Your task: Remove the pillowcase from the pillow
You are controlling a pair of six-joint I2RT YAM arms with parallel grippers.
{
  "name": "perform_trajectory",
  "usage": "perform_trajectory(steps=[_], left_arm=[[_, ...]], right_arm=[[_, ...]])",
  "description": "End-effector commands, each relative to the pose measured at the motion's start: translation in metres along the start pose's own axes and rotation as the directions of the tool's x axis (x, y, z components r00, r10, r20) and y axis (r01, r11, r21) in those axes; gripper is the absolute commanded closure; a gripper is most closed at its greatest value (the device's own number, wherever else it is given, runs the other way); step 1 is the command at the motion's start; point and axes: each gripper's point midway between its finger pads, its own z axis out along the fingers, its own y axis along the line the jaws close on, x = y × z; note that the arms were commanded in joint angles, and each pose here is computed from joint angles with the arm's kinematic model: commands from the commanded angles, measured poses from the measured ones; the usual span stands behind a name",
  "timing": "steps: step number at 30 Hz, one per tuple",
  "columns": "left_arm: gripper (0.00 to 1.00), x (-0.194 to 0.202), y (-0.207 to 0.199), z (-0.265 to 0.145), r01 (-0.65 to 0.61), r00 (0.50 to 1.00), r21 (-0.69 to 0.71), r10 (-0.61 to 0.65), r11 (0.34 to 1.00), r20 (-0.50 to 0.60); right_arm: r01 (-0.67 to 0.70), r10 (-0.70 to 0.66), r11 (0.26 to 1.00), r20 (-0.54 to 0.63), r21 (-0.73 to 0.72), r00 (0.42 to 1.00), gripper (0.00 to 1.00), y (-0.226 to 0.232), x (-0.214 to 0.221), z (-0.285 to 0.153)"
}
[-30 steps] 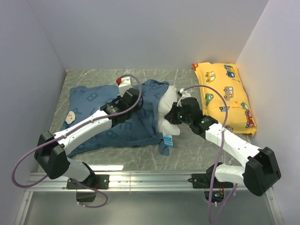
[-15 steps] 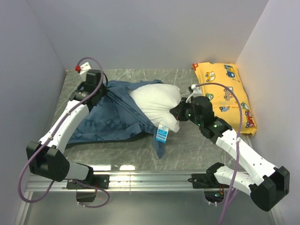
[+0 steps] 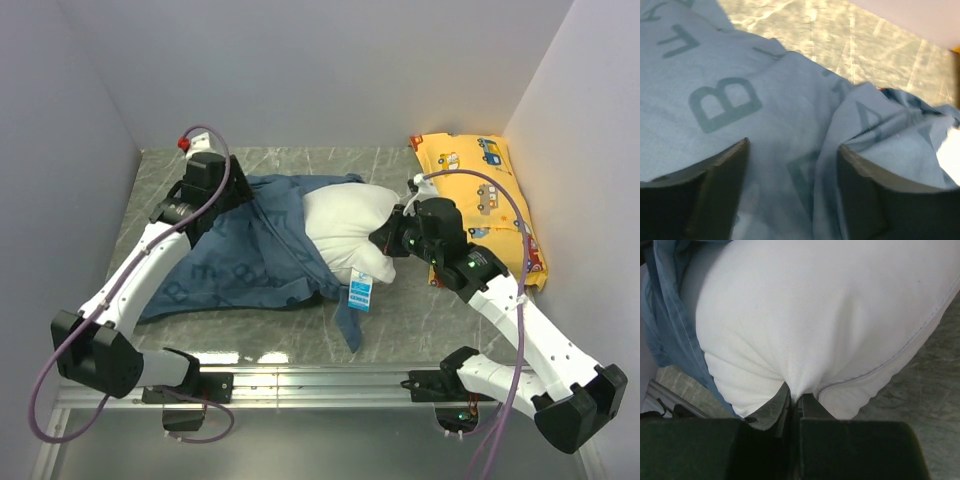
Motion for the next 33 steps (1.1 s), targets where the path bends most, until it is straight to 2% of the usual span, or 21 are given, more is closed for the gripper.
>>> perform_trajectory(steps=[1,4,8,12,20,25,27,29,30,32,33], left_arm=[[0.20,-0.037,-0.025,-0.042,-0.012,0.991,0.117,-0.004,0.993,0.131],[0.15,-0.029,-0.022,-0.066,-0.033,0.989,0.121,0.015,0.992,0.149],[0.14,-0.006,-0.011,-0.087,-0.033,0.991,0.144,0.014,0.989,0.131],[0.13,0.030,-0.017,-0.101,-0.019,0.998,0.237,0.006,0.971,0.056],[0.12,0.139,-0.031,-0.115,0.029,0.992,0.390,0.022,0.920,-0.126],[0.12,0.162,-0.030,-0.113,0.072,0.991,0.403,-0.019,0.912,-0.135],[0.14,0.168,-0.040,-0.116,0.098,0.990,0.467,-0.039,0.879,-0.134],[0.18,0.168,-0.045,-0.115,0.122,0.990,0.491,-0.069,0.863,-0.126],[0.21,0.169,-0.040,-0.109,0.120,0.991,0.462,-0.075,0.879,-0.114],[0.40,0.177,-0.026,-0.098,0.101,0.991,0.375,-0.057,0.922,-0.125],[0.62,0.168,-0.019,-0.094,0.097,0.994,0.315,-0.072,0.944,-0.088]], right_arm=[[0.038,-0.038,0.999,0.116,0.003,0.993,1.00,0.014,-0.043,-0.012],[0.046,-0.047,0.999,0.106,0.012,0.993,1.00,0.015,-0.042,-0.012],[0.045,-0.051,0.998,0.114,0.052,0.992,1.00,0.010,-0.045,-0.008],[0.056,-0.062,0.996,0.091,0.063,0.994,1.00,0.012,-0.043,-0.001],[0.078,-0.083,0.995,0.075,0.070,0.994,1.00,0.017,-0.040,0.002],[0.083,-0.088,0.994,0.067,0.074,0.994,1.00,0.019,-0.039,0.003],[0.086,-0.091,0.994,0.067,0.073,0.994,1.00,0.020,-0.039,0.002],[0.086,-0.092,0.993,0.068,0.080,0.993,1.00,0.019,-0.039,0.001],[0.089,-0.094,0.993,0.070,0.079,0.993,1.00,0.020,-0.040,0.000],[0.093,-0.100,0.992,0.074,0.084,0.992,1.00,0.020,-0.041,-0.002],[0.093,-0.100,0.992,0.080,0.088,0.992,1.00,0.020,-0.044,-0.004]])
